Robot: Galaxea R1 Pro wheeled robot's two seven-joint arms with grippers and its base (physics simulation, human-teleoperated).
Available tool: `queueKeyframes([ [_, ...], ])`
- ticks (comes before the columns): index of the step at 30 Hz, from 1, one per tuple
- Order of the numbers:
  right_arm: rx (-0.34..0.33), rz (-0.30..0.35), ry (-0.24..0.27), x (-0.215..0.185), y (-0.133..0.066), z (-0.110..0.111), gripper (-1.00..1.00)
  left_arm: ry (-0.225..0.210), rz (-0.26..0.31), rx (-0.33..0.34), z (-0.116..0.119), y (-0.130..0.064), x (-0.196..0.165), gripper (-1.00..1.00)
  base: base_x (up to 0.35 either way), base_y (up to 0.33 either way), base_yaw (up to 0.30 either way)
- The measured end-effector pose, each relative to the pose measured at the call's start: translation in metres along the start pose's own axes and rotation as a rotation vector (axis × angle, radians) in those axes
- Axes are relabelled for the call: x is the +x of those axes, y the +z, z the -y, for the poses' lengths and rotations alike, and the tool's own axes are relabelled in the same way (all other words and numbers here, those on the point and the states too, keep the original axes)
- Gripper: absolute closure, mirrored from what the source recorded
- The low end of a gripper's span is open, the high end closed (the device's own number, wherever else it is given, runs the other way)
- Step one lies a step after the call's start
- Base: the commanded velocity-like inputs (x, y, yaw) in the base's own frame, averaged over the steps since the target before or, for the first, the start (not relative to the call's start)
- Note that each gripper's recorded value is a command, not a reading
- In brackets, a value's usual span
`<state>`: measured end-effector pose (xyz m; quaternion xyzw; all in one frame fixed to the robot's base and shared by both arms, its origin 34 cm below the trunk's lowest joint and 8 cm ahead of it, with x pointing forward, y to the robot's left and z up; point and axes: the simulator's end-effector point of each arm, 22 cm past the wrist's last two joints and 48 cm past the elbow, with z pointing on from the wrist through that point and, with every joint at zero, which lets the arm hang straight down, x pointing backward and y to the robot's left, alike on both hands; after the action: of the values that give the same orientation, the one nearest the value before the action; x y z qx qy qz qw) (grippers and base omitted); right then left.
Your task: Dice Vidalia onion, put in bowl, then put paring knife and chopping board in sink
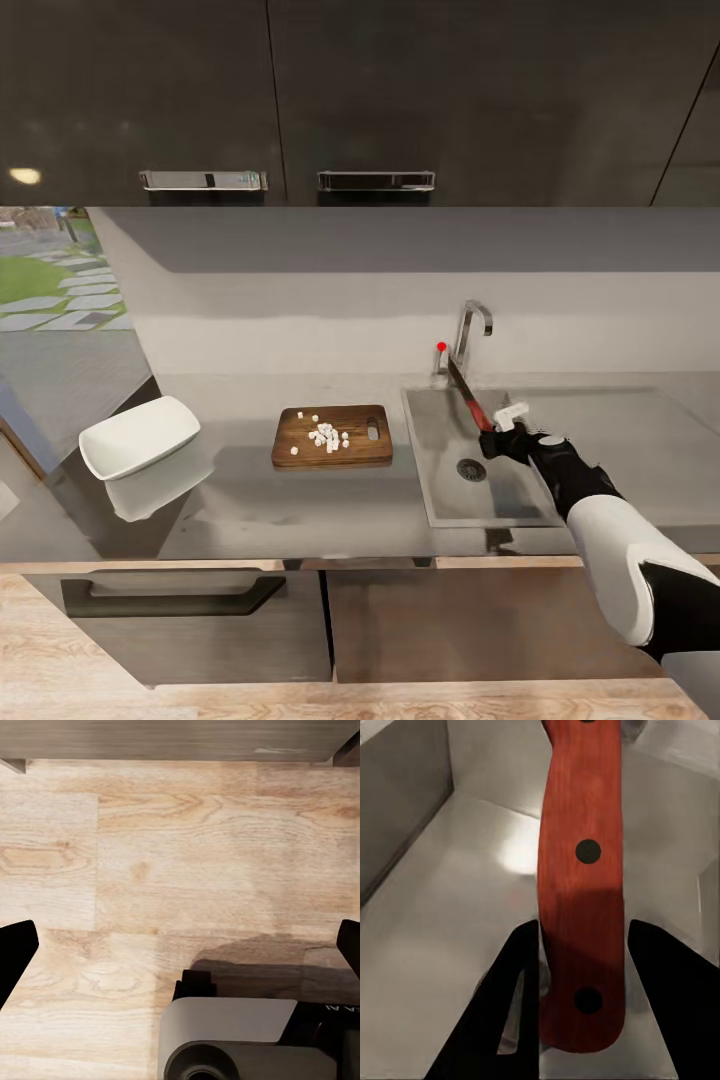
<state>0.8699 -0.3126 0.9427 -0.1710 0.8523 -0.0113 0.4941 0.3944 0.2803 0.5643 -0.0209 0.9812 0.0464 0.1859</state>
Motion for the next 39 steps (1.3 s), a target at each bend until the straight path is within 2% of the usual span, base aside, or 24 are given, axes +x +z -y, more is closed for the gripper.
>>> queueKeyframes([
  [12,-0.034,-0.060,0.022,0.031,0.005,-0.016,1.00,-0.002,-0.003,-0.002,-0.001,0.000,0.001,-1.00,0.000,0.000,0.000],
  [23,-0.117,-0.070,0.020,0.033,0.015,-0.072,1.00,0.002,-0.006,0.003,-0.001,0.000,0.001,-1.00,0.000,0.000,0.000],
  [30,-0.097,-0.080,0.027,0.035,0.016,-0.068,1.00,0.002,-0.006,0.003,-0.001,0.000,0.001,-1.00,0.000,0.000,0.000],
  [39,-0.062,-0.125,0.041,0.057,0.017,-0.065,1.00,0.001,-0.008,0.002,-0.002,0.000,0.002,-1.00,0.000,0.000,0.000],
])
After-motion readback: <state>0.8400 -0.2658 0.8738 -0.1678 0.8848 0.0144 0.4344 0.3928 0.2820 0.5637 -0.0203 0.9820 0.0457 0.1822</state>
